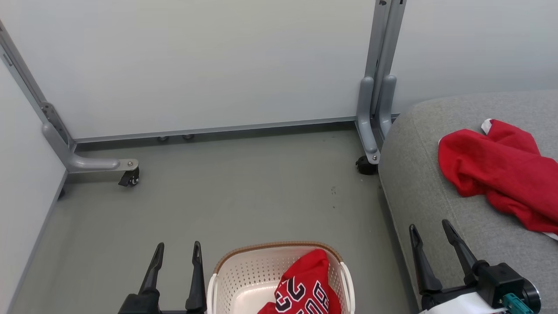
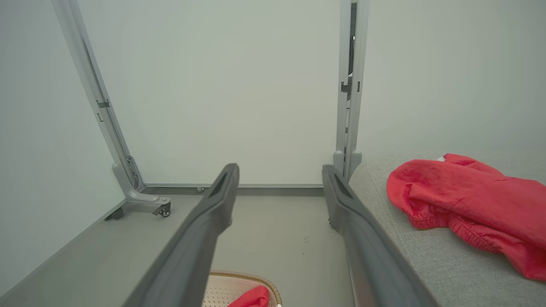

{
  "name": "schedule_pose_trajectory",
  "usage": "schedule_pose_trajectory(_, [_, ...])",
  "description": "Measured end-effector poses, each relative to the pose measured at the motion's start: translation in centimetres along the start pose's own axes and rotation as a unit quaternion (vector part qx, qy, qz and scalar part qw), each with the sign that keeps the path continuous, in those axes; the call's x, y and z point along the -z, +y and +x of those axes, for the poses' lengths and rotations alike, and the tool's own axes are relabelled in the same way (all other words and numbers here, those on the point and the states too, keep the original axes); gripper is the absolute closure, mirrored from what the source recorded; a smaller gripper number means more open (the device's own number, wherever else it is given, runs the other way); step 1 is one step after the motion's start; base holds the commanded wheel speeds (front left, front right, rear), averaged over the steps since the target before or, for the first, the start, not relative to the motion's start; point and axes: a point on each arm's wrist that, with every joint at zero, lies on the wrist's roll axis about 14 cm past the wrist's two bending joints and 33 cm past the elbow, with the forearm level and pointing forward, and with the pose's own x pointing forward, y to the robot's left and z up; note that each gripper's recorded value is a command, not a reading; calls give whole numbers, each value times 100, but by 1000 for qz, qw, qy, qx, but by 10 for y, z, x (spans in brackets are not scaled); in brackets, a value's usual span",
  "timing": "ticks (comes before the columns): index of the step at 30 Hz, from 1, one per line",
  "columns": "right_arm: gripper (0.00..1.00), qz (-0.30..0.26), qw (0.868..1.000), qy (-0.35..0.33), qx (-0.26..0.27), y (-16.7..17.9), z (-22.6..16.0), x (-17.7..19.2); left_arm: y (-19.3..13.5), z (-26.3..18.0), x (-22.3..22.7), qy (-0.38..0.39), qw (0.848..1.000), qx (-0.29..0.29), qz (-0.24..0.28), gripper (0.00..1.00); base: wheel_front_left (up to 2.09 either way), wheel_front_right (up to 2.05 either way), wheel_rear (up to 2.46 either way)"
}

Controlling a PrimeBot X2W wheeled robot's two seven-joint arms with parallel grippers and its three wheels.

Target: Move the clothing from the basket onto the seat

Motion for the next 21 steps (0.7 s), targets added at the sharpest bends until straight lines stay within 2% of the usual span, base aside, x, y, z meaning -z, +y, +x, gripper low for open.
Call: schedule_pose_trajectory(21, [0, 2, 1000, 0, 3, 0, 0, 0, -1, 0, 0, -1, 1000, 2, 12, 0, 0, 0, 0])
